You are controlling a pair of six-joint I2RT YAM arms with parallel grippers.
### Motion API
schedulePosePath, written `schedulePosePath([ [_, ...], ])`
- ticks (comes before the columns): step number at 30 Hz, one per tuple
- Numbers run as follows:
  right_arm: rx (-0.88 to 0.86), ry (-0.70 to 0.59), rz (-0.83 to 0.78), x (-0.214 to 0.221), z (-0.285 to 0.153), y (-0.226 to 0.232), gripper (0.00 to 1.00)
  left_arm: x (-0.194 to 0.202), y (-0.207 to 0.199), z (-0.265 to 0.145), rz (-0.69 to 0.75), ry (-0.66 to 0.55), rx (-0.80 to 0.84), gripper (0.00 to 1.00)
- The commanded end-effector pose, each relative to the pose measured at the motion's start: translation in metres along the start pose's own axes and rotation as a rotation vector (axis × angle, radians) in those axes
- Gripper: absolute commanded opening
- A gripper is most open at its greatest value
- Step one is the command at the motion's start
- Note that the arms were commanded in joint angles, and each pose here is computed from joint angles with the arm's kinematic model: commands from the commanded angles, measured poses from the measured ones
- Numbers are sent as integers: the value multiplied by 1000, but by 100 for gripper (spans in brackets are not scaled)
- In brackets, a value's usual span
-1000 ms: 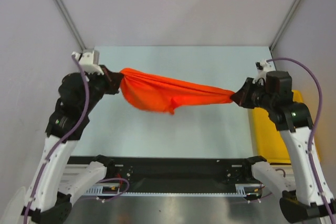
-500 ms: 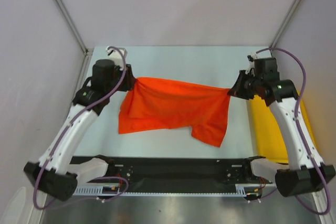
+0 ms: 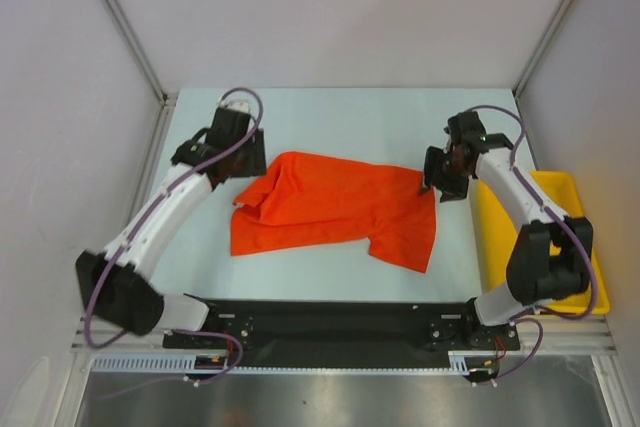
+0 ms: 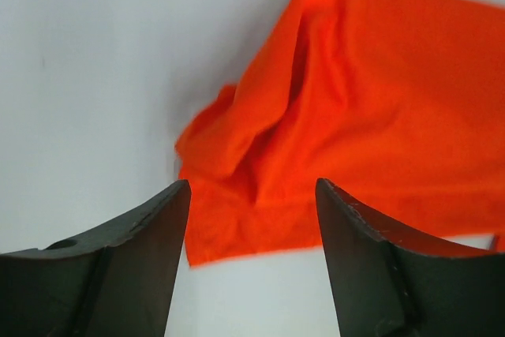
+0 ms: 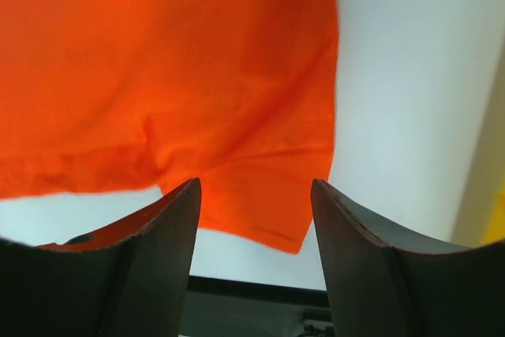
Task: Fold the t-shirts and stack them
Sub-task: Flatten the tshirt out
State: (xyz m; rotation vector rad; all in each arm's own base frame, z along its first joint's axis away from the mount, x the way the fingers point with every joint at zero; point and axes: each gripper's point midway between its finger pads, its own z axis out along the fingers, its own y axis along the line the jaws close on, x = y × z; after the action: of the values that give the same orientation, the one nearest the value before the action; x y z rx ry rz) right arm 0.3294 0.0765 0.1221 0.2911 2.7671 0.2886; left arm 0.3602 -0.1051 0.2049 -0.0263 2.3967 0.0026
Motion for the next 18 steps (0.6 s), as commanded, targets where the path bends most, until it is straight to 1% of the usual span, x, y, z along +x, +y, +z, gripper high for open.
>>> schedulePosePath([
  [1,-95,32,-46,50,-19,14,64,45,6,-29,-149,-6,57,70],
  [2,-120,31,-40,66,-25,19,63,54,10,-42,-240,-33,75,58],
  [3,-119,83,-20,91,-17,13,62,91,22,-31,-290,36,39,52],
  [4,-125,103,-5,104,-15,12,61,104,25,-30,-346,43,40,47],
  [5,-175,97,35,113,-23,18,61,110,28,-39,-452,16,51,43],
  [6,-180,136,67,133,-13,13,61,136,37,-31,-519,58,7,43],
  [7,-199,141,97,139,-13,14,61,146,42,-32,-585,59,-10,45],
  [8,-244,141,124,145,-17,18,60,152,43,-32,-690,53,-21,51],
  [9,-264,139,171,146,-14,21,61,164,52,-30,-748,31,-44,52],
  [10,-263,156,201,155,-10,19,61,168,55,-29,-802,19,-56,51],
  [11,-267,157,220,156,-9,19,61,172,58,-28,-887,16,-73,46],
  [12,-268,160,226,158,-9,19,60,184,63,-23,-934,30,-100,45],
  [14,-228,148,238,154,-10,14,61,195,61,-12,-980,75,-110,45],
  [16,-203,151,264,152,-12,8,61,224,64,0,-990,201,-201,44],
  [18,-221,132,287,144,-15,8,61,233,72,4,-983,235,-279,39],
])
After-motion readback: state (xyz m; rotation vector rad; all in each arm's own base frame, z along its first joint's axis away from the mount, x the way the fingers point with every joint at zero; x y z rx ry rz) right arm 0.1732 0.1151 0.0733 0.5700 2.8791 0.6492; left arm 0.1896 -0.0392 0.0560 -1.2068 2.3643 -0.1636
